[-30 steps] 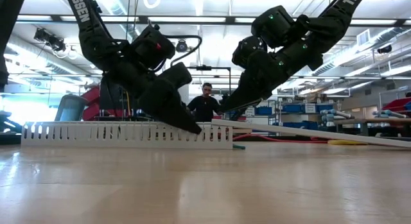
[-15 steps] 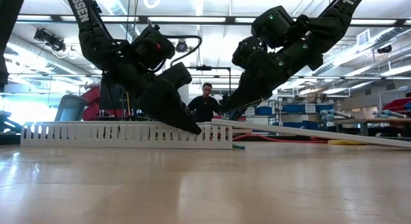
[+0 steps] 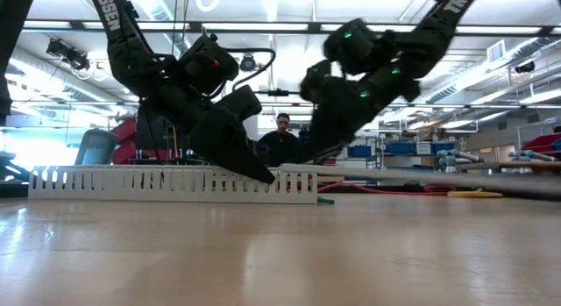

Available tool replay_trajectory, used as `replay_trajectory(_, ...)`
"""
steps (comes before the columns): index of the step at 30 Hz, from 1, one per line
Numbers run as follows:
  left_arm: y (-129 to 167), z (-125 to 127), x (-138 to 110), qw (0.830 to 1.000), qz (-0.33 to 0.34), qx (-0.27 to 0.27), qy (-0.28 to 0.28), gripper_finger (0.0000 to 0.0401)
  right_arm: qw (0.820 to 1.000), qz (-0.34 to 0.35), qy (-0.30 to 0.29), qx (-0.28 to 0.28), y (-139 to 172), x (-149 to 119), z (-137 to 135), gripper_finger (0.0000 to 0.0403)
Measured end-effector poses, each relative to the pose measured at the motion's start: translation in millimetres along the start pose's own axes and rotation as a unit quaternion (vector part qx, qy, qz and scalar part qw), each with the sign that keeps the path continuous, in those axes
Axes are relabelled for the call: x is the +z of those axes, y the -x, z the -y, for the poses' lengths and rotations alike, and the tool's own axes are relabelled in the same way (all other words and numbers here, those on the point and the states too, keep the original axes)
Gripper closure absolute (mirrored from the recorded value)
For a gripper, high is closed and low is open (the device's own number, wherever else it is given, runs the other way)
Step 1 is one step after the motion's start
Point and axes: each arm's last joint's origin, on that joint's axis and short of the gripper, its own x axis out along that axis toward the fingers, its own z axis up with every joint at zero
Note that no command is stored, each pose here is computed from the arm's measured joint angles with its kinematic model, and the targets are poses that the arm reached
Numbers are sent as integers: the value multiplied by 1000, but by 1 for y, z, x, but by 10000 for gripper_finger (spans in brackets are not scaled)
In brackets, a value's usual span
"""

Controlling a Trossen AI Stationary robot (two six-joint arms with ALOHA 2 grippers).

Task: Ziptie cables
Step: Close the cable duct

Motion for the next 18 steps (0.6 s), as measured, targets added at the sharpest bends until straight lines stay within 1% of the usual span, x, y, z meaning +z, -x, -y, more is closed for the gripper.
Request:
replay_trajectory(2, 0, 0, 0, 1000, 2, 0, -1, 177, 1000, -16, 2, 1, -13, 2, 3, 403)
replay_trajectory(6, 0, 0, 0, 1000, 1, 0, 0, 176, 1000, -18, 19, 8, -28, 11, 5, 403)
replay_trajectory(10, 0, 0, 0, 1000, 2, 0, 0, 176, 999, -16, 29, 12, -30, 19, 5, 403)
replay_trajectory(18, 0, 0, 1, 1000, 3, 1, 2, 176, 999, -20, 28, 13, -30, 18, 5, 403)
